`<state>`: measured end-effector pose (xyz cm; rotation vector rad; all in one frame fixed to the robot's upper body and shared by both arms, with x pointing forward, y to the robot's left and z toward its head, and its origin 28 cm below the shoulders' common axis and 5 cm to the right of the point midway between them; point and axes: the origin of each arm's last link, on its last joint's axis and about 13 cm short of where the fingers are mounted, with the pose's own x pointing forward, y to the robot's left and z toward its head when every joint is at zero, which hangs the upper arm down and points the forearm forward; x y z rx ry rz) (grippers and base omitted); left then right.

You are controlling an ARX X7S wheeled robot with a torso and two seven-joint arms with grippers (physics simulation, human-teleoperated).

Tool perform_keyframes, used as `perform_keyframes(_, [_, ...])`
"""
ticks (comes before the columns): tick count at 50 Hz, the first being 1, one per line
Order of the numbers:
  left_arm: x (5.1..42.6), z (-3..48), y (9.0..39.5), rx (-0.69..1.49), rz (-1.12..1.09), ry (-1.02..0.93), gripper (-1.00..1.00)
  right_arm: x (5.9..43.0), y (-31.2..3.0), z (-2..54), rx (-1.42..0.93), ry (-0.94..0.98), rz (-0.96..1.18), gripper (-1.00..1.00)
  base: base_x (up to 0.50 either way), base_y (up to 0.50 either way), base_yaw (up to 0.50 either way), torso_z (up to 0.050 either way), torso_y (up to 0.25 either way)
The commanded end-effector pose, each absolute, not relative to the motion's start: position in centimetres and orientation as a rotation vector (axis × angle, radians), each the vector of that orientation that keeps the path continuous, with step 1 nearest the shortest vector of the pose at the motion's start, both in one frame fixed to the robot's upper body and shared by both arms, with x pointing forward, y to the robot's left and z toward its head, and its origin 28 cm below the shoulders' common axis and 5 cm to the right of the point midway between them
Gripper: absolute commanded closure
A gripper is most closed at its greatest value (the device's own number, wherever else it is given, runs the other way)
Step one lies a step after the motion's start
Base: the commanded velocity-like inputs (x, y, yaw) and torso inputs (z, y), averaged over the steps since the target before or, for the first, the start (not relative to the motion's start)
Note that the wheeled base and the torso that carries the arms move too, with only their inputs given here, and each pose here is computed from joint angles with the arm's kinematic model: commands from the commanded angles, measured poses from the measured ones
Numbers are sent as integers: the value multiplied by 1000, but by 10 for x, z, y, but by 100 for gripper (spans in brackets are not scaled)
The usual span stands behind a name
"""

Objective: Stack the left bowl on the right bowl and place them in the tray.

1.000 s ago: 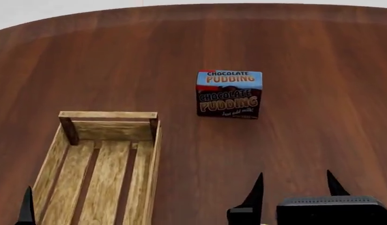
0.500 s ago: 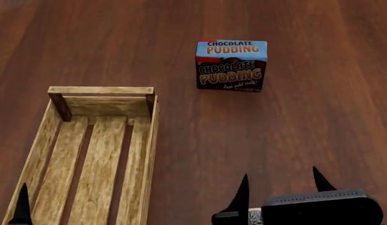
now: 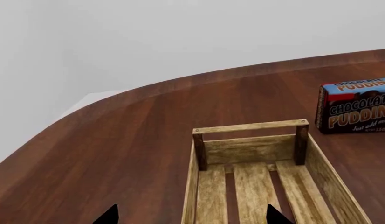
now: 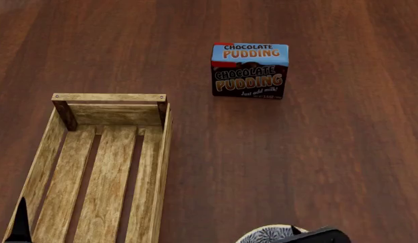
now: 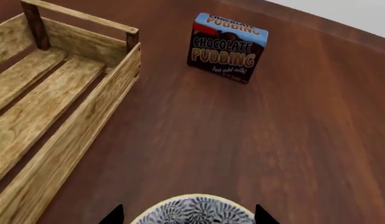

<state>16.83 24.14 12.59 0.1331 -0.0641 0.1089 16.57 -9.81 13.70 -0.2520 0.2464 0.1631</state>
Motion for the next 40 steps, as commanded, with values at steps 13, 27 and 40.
perform_keyframes(13, [167, 126, 241, 142, 113, -64, -100, 159, -91, 106, -285, 423, 302, -100, 0, 0, 0, 0, 0])
perform_keyframes(27, [166, 125, 241, 141, 114, -64, -100, 160, -88, 97, -290, 464, 348, -100, 0, 0, 0, 0, 0])
perform_keyframes(40, [166, 124, 241, 140, 115, -65, -100, 168, -85, 89, -311, 498, 345, -100, 0, 0, 0, 0, 0])
